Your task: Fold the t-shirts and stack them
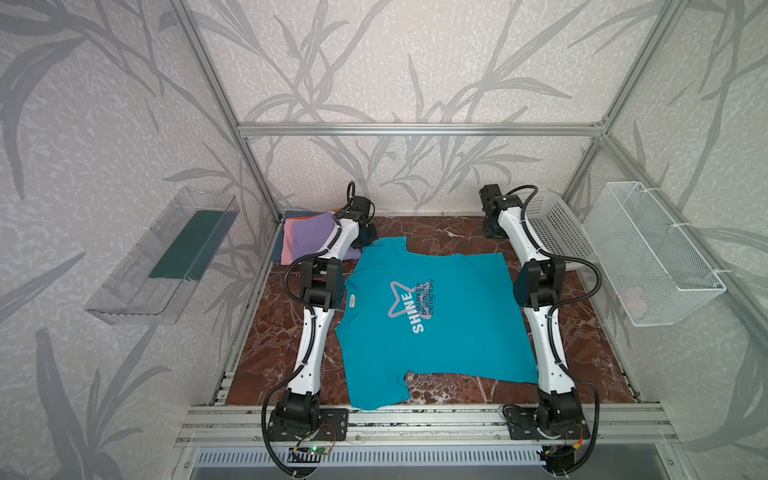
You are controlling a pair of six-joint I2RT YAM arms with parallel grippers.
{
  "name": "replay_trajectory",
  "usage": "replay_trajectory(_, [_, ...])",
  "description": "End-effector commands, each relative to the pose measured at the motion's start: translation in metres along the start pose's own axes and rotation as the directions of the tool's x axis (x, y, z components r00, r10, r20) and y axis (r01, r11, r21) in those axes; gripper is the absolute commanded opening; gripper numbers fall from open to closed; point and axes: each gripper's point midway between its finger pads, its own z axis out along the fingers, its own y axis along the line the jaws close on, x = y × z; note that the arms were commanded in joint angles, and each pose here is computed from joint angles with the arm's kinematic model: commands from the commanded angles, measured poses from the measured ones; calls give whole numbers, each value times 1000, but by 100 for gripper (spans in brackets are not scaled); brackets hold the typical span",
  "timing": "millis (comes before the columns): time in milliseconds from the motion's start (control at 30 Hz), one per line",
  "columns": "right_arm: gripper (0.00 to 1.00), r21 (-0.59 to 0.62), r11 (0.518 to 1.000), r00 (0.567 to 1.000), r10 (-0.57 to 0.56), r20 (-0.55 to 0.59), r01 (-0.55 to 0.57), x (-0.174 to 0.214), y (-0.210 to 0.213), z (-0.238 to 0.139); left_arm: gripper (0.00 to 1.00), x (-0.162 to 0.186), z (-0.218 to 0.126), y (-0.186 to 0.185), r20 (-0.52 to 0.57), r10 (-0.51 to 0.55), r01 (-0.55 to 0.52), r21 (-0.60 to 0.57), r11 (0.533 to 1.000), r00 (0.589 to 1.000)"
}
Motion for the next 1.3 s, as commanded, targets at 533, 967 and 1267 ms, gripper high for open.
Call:
replay_trajectory(533, [46,-212,975,997,46,-69,-59,5,18,5,0,-6,-30,5,-6,-10,9,-16,1000,1000])
replay_trajectory(967, [46,-303,953,999,-33,-14,28,17,48,-52,0,-34,-63,-11,68,-55,50,75,996,996])
replay_trajectory(1267, [61,-208,978,993,-37,-111,13,59,28,-33,0,-46,-92,-27,96,-74,58,157,986,993])
